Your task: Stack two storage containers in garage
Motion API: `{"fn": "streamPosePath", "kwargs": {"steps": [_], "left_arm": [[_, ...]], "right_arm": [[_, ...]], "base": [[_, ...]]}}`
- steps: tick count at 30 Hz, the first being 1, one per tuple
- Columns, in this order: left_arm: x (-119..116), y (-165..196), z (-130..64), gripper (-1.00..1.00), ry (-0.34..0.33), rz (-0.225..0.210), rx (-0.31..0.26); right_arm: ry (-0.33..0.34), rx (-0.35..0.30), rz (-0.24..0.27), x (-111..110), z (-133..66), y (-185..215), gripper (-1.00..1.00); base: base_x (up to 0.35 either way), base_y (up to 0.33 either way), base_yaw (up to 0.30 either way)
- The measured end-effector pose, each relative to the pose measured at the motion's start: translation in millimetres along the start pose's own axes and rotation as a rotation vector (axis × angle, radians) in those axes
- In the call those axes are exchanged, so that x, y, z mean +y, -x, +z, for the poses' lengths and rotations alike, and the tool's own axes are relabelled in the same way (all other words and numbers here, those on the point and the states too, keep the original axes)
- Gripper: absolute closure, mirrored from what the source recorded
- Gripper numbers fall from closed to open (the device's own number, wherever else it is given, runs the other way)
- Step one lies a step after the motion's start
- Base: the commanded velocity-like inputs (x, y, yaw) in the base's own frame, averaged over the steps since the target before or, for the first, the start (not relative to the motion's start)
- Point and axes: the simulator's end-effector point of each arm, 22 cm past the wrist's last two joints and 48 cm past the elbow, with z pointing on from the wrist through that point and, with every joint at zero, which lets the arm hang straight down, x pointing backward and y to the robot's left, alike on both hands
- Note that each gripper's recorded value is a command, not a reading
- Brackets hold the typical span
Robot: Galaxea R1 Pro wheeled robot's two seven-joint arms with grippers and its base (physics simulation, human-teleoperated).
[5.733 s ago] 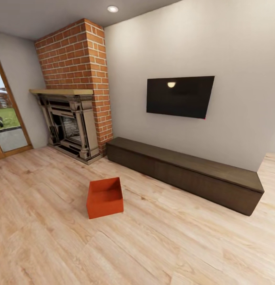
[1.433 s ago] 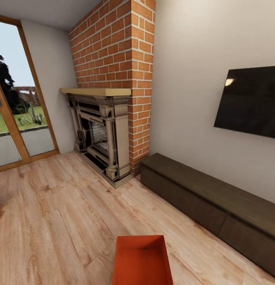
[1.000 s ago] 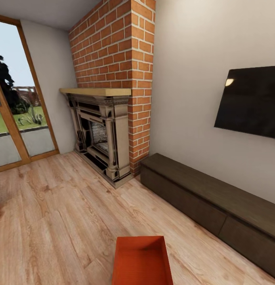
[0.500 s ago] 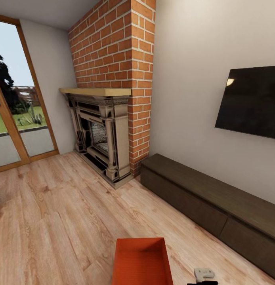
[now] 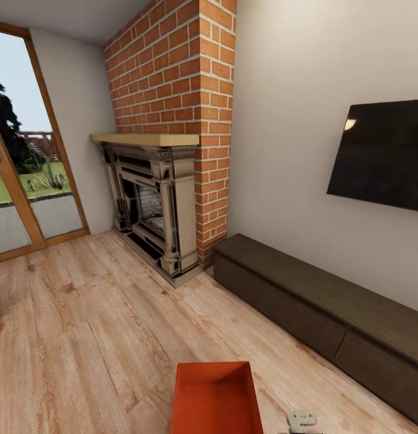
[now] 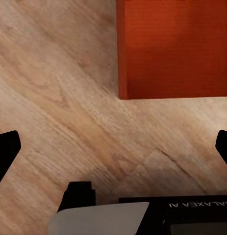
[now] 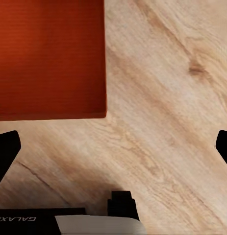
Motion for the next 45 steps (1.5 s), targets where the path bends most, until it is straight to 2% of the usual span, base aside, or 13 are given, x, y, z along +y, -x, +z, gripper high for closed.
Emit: {"fn": "streamPosePath", "kwargs": {"steps": [29,36,45], "left_arm": [[-1,0,1.5,-1.00,-0.003,0.005,-0.005],[-7,3,1.3,-1.00,-0.010,0.004,-0.009],[-11,27,-0.7,-1.00,-0.017,0.000,-0.057]], "right_arm": [[0.006,0.019,0.000,4,3.5,-9,-1.00],[0.012,0.099,-0.018,11,9.2,-47,-1.00],[0.021,0.119,-0.043,20,9.8,-56,-1.00]], "base": [[0.106,0.000,0.000],[0.013,0.000,0.000],[0.001,0.000,0.000]]}}
